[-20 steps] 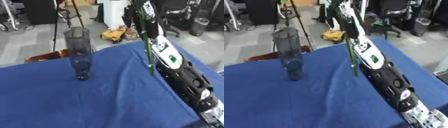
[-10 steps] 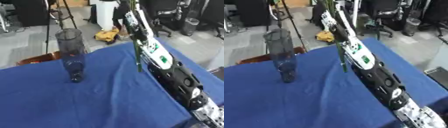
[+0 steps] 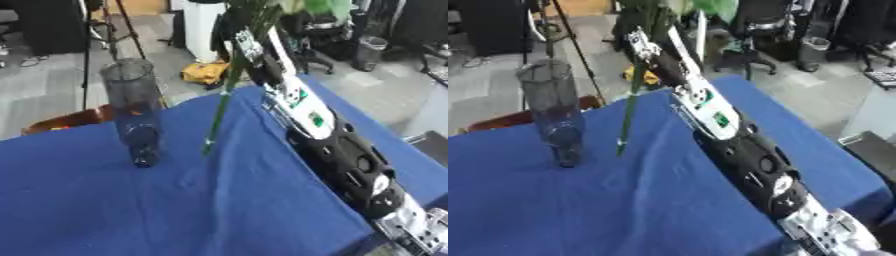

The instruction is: Arrange flowers into the vase.

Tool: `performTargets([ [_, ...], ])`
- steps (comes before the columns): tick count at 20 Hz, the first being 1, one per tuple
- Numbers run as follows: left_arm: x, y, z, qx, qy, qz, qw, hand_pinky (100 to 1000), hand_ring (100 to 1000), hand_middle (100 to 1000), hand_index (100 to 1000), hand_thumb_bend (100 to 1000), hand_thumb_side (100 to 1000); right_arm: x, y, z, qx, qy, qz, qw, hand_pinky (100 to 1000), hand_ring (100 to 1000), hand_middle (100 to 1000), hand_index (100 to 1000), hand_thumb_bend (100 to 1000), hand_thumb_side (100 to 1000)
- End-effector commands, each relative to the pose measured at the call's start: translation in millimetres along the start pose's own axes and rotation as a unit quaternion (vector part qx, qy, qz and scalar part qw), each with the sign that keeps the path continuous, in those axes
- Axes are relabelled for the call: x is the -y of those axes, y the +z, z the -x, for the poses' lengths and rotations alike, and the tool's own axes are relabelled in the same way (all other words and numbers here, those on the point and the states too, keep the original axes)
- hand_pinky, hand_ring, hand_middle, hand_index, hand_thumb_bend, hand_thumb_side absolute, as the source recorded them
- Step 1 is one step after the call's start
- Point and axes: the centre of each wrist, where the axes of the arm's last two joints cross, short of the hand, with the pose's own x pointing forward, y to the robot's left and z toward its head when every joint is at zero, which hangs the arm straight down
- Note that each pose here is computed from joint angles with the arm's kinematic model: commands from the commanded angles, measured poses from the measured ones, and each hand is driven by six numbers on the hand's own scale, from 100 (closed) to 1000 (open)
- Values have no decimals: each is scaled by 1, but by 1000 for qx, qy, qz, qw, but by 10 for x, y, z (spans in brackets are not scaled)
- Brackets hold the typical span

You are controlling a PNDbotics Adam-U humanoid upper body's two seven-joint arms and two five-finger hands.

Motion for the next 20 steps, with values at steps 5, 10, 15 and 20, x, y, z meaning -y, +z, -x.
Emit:
performTargets([
  [5,-70,-40,-83,13,-15,-1,1000,494,553,606,824,311,945,92,-85,-86,9,17,-27,999,100,298,100,479,100,643],
  [10,-74,-40,-82,13,-16,-2,1000,493,552,606,824,312,945,121,-81,-97,8,24,-34,999,100,212,100,457,100,791],
  [15,-92,-31,-78,11,-19,-4,1000,493,552,606,824,313,944,223,-106,-177,14,46,-48,998,100,167,100,379,100,903],
  [20,-120,-14,-68,7,-24,-5,1000,494,553,606,823,316,942,321,-122,-286,29,78,-78,993,100,162,100,347,100,951],
])
